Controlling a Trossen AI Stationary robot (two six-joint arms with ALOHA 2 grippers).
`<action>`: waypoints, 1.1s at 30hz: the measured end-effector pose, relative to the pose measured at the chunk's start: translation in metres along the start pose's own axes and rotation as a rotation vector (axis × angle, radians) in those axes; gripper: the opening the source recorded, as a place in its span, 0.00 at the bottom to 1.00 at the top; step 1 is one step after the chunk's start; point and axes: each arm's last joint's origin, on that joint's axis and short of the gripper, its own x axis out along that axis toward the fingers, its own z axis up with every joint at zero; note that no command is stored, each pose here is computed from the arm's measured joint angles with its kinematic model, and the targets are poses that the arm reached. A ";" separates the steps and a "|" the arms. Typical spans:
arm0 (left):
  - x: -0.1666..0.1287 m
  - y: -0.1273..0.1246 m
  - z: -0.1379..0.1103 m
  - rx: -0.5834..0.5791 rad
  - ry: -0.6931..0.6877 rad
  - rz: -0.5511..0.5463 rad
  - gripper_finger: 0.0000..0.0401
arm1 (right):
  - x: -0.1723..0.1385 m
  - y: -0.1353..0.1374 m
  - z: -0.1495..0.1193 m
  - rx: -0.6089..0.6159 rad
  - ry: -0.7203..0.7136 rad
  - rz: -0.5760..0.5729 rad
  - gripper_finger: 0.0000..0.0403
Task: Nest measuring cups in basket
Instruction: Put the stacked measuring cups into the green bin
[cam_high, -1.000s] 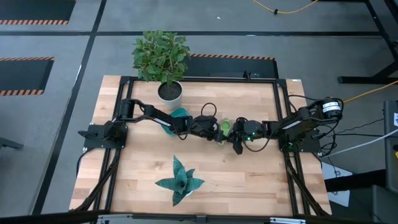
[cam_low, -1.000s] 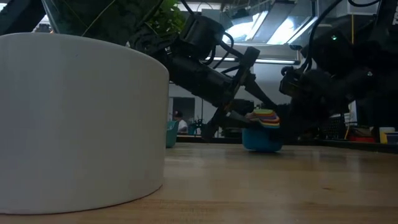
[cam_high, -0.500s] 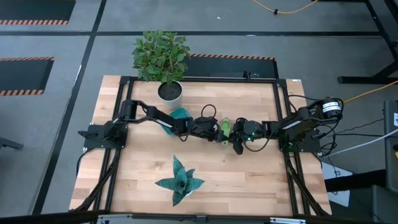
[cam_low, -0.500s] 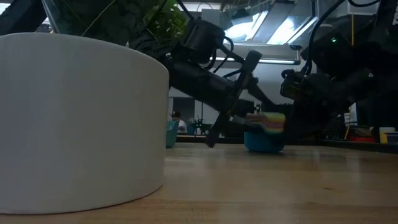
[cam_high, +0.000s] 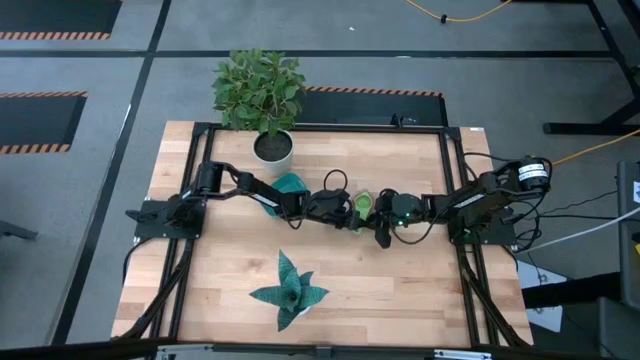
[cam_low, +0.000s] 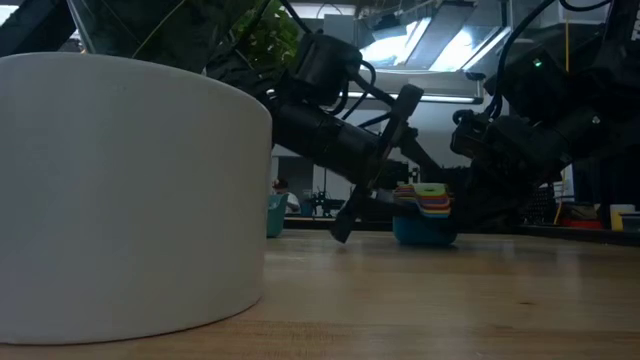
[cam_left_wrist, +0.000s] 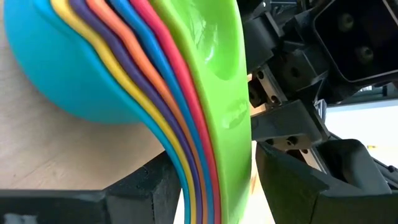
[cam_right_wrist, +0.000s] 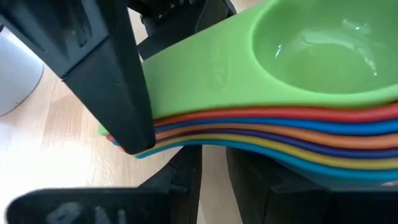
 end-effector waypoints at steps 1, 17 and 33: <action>0.000 0.000 0.000 0.000 -0.001 -0.002 0.48 | 0.000 0.000 0.000 -0.002 -0.003 0.002 0.20; 0.000 0.000 0.001 0.002 -0.050 0.010 0.48 | 0.002 0.000 0.002 0.055 0.009 -0.043 0.20; 0.000 0.000 0.001 -0.025 -0.029 0.000 0.38 | 0.002 0.000 0.003 0.055 0.005 -0.033 0.20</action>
